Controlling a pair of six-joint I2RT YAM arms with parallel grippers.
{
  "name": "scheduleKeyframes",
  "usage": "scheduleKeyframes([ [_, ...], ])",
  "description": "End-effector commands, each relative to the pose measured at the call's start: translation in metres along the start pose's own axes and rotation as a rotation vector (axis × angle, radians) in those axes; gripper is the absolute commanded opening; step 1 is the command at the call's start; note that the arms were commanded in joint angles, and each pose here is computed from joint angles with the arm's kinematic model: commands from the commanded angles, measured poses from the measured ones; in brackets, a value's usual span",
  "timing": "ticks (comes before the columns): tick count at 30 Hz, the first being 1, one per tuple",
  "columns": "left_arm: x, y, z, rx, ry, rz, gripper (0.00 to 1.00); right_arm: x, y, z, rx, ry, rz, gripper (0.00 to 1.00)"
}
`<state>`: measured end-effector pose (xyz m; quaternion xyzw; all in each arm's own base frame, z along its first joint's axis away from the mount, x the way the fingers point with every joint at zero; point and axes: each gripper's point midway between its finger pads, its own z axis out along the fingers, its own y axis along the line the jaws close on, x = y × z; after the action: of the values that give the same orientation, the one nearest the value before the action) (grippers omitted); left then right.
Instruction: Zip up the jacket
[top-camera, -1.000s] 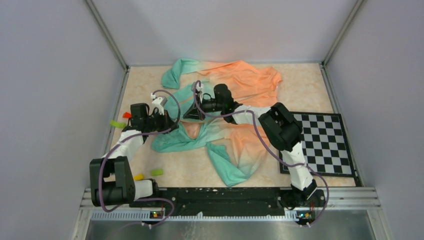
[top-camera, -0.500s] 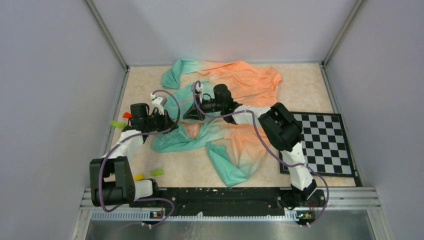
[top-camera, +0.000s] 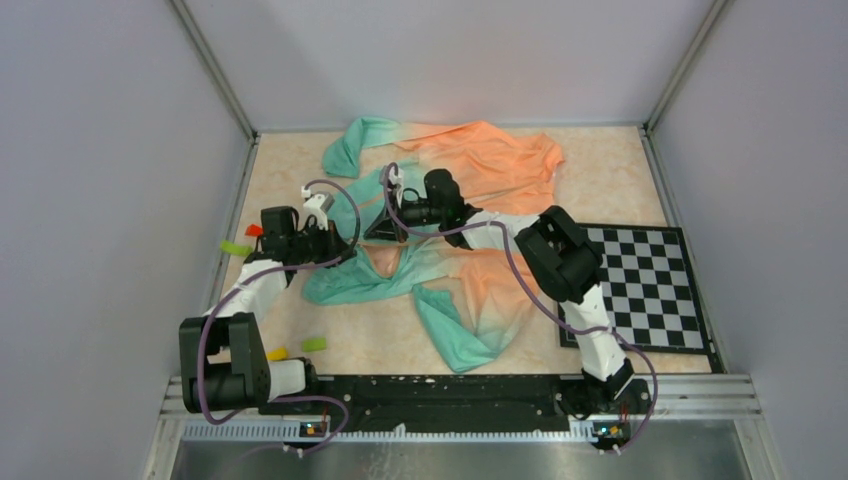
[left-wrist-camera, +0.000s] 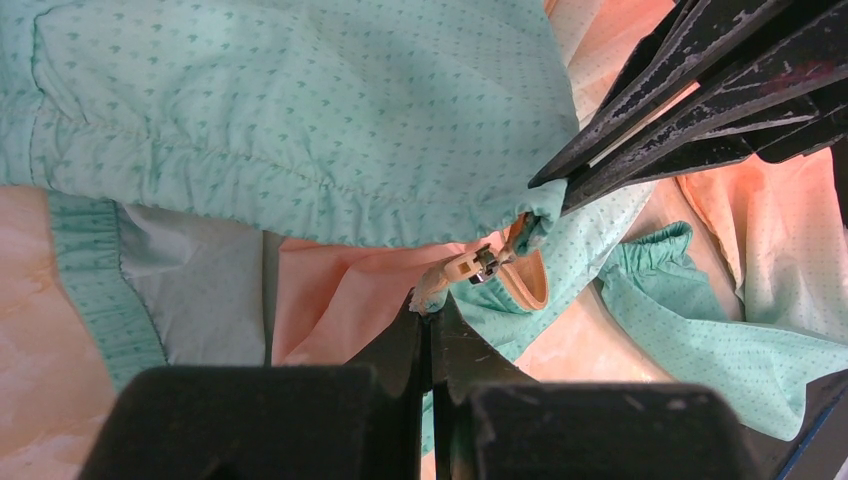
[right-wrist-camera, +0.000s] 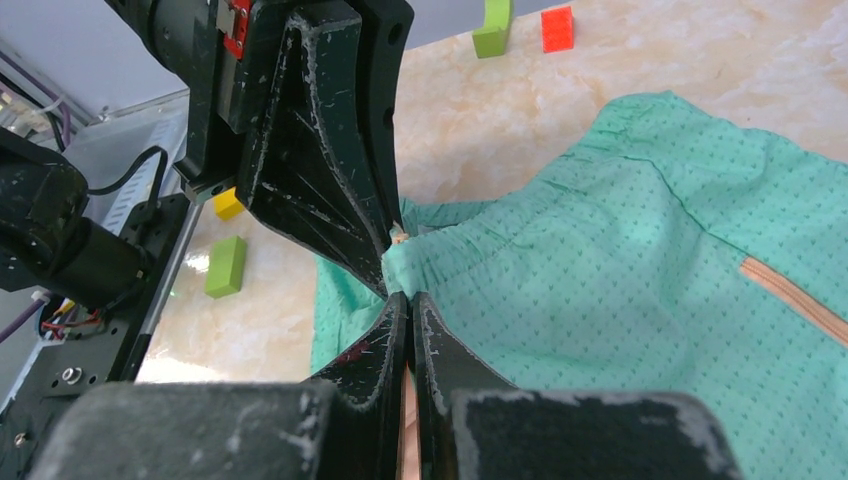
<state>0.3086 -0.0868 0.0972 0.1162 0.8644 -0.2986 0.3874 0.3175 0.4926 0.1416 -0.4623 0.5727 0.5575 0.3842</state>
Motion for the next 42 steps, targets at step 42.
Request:
scheduleKeyframes([
  [42, -0.023, 0.0, -0.006, -0.029, -0.044, 0.033, 0.0, -0.035, -0.008, 0.01, 0.112, -0.046, -0.034, 0.0],
])
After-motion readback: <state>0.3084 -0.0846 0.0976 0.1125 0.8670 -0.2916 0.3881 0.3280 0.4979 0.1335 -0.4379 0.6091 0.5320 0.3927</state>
